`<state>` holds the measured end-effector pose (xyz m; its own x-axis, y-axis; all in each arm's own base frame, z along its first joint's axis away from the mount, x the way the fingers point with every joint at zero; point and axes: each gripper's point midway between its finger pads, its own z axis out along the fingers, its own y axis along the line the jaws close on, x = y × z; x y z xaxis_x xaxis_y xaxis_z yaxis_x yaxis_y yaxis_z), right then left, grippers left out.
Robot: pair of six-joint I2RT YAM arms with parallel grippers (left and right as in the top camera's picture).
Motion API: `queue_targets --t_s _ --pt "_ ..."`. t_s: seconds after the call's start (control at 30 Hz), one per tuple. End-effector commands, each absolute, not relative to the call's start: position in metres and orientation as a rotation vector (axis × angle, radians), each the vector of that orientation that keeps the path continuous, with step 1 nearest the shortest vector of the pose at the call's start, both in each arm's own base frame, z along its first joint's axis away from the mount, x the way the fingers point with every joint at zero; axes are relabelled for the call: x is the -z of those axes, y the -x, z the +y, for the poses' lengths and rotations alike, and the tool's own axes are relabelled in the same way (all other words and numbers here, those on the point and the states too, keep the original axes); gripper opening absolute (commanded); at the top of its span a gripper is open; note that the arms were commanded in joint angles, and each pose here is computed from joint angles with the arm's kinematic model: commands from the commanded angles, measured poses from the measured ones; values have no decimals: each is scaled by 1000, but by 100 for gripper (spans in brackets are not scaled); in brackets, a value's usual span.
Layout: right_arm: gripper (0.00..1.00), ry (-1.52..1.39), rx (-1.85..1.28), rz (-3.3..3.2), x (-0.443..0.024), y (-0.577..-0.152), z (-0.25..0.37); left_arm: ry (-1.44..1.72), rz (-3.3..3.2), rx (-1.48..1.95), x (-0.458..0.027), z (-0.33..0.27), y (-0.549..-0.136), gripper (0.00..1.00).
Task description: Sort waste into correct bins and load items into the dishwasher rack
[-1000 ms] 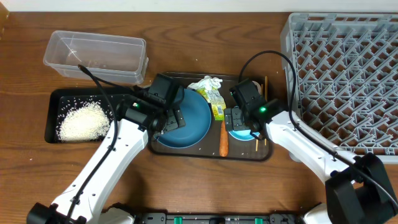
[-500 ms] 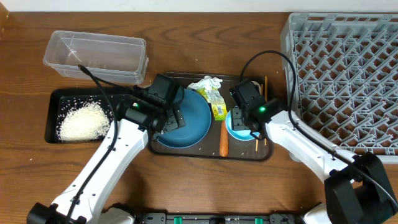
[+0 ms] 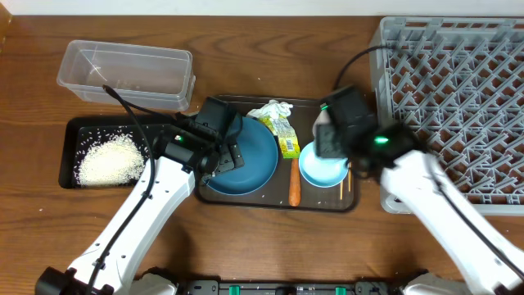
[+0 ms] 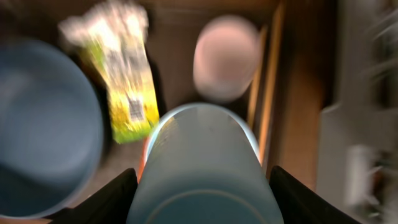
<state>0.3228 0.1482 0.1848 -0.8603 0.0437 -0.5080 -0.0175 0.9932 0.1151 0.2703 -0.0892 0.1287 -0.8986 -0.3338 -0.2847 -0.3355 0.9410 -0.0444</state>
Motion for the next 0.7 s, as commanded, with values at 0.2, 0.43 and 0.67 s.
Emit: queue_targets --t_s 0.2,0.43,0.67 --pt "58 -345 -107 2361 -271 -349 13 504 2791 -12 -133 -88 -274 99" --pt "59 -673 -140 2233 -269 -367 -98 504 2791 -12 -133 -87 -273 99" --pt "64 -848 -45 2179 -242 -375 -183 504 2791 -12 -133 -88 -274 99"
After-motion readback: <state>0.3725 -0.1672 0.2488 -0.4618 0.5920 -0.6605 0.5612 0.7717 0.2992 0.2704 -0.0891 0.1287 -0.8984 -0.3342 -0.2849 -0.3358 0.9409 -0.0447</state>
